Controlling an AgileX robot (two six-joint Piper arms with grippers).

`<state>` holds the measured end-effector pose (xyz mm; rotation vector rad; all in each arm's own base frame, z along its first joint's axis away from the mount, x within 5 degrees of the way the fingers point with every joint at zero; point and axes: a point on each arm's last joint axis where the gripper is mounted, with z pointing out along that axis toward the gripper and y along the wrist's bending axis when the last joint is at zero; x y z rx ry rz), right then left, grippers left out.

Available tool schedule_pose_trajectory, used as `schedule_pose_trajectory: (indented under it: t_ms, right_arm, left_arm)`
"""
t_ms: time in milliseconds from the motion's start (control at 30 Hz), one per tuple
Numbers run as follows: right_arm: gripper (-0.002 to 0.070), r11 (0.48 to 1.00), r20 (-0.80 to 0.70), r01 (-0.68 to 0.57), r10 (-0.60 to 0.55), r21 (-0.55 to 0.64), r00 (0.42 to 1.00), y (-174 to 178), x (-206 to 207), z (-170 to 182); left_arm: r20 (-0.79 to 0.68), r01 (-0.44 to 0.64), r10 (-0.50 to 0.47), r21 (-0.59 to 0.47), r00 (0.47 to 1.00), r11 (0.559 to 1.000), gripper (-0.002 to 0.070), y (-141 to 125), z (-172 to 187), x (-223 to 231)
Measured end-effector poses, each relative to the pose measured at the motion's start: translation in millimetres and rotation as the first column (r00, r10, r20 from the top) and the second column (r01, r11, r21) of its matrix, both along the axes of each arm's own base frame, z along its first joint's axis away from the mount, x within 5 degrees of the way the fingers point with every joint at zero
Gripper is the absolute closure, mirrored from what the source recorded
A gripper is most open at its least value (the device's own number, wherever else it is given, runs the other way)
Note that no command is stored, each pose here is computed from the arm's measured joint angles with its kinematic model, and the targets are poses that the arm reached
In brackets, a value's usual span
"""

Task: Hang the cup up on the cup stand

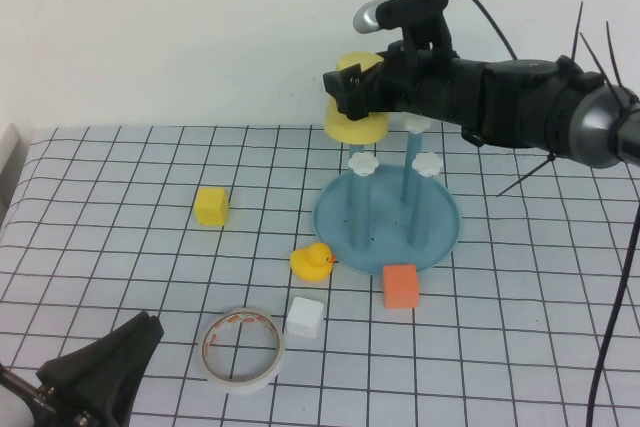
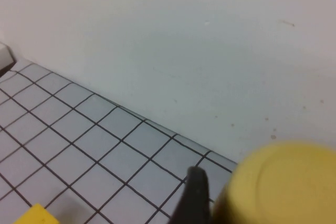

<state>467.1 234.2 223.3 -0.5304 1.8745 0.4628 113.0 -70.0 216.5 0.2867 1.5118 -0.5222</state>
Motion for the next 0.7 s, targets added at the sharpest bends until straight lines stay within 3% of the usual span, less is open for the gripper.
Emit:
schedule_pose_trajectory:
  t_ms: [267, 433, 533, 667, 700]
  right_arm:
    - [0.0068, 0.999, -0.026, 0.023, -0.022, 0.039, 0.999, 0, 0, 1]
    - [0.0094, 0.997, 0.008, 0.026, -0.026, 0.068, 1.000, -4, -6, 27]
    - [0.0201, 0.991, 0.028, 0.038, -0.042, 0.126, 0.999, -10, -21, 60]
    - [0.0519, 0.982, 0.060, 0.042, -0.053, 0.185, 0.997, -28, -58, 107]
    - [0.0564, 0.980, 0.068, 0.041, -0.055, 0.194, 0.996, -33, -69, 117]
  left_arm:
    - [0.023, -0.003, 0.002, 0.041, 1.000, 0.999, 0.0675, 0, 0, 0]
    - [0.019, -0.011, 0.010, 0.036, 1.000, 0.999, 0.0675, 1, 0, 0]
    - [0.005, -0.026, 0.025, 0.024, 1.000, 0.999, 0.0675, 2, -2, 1]
    - [-0.030, -0.032, 0.032, 0.018, 0.999, 0.999, 0.0675, 6, -11, -3]
    - [-0.042, -0.033, 0.033, 0.009, 0.999, 0.999, 0.0675, 7, -13, -4]
